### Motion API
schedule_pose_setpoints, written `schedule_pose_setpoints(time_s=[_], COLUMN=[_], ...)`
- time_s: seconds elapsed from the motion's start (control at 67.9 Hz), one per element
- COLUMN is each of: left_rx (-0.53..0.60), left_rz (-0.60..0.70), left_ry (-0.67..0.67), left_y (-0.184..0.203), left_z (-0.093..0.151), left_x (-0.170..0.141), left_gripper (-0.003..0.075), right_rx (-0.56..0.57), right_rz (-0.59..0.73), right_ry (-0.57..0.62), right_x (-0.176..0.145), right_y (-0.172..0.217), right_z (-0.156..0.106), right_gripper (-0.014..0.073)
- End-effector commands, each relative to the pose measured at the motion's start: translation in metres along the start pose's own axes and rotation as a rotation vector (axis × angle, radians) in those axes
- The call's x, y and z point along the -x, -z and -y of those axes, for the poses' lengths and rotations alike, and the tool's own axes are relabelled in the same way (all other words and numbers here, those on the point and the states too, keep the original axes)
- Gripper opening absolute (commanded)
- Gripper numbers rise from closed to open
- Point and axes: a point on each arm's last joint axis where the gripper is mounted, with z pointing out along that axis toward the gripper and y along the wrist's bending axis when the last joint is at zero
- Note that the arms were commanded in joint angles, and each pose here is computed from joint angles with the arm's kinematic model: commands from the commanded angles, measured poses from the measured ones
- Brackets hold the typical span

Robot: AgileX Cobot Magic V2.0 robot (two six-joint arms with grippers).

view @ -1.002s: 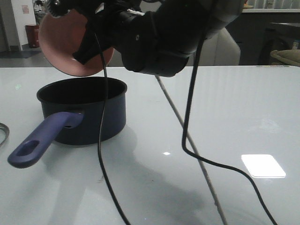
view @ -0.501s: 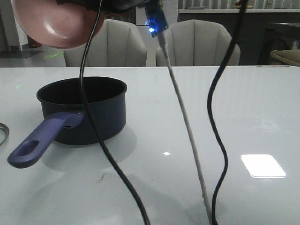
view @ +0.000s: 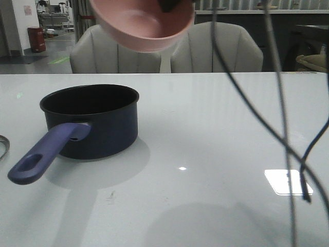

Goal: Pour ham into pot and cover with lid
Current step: 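Carry the empty bowl back and lower it onto the table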

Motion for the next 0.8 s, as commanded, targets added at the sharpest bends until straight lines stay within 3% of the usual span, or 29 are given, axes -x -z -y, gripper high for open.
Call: schedule_pose_setpoints(time_s=[0.0,0.103,0.265,0.501,0.781], left_rx=[-0.016,-0.016,-0.016,-0.016,-0.016], left_rz=[0.093,0.093,0.093,0.093,0.093], left_ry=[0.009,0.009,0.009,0.009,0.009], left_y=[0.002,0.002,0.002,0.002,0.002], left_z=[0.002,0.002,0.002,0.002,0.002], left_x=[0.015,0.015,0.015,0.015,0.015], left_gripper=[0.0615,0.0615,0.0615,0.0615,0.0615], right_rx=[-0.091,-0.207,-0.298,-0.302,-0.258], right_rz=[0.019,-0.084,-0.191,-0.316,-0.39], right_ry=[-0.039,-0.076,-0.214,-0.329,-0.444], right_x=[0.013,-0.002,-0.022,-0.059,-0.092], right_y=[0.039,0.047,0.047,0.012,-0.027], right_z=[0.03,0.062,0.091,0.122,0.134], right_gripper=[0.0138,0.0138,0.0138,0.0138,0.0167])
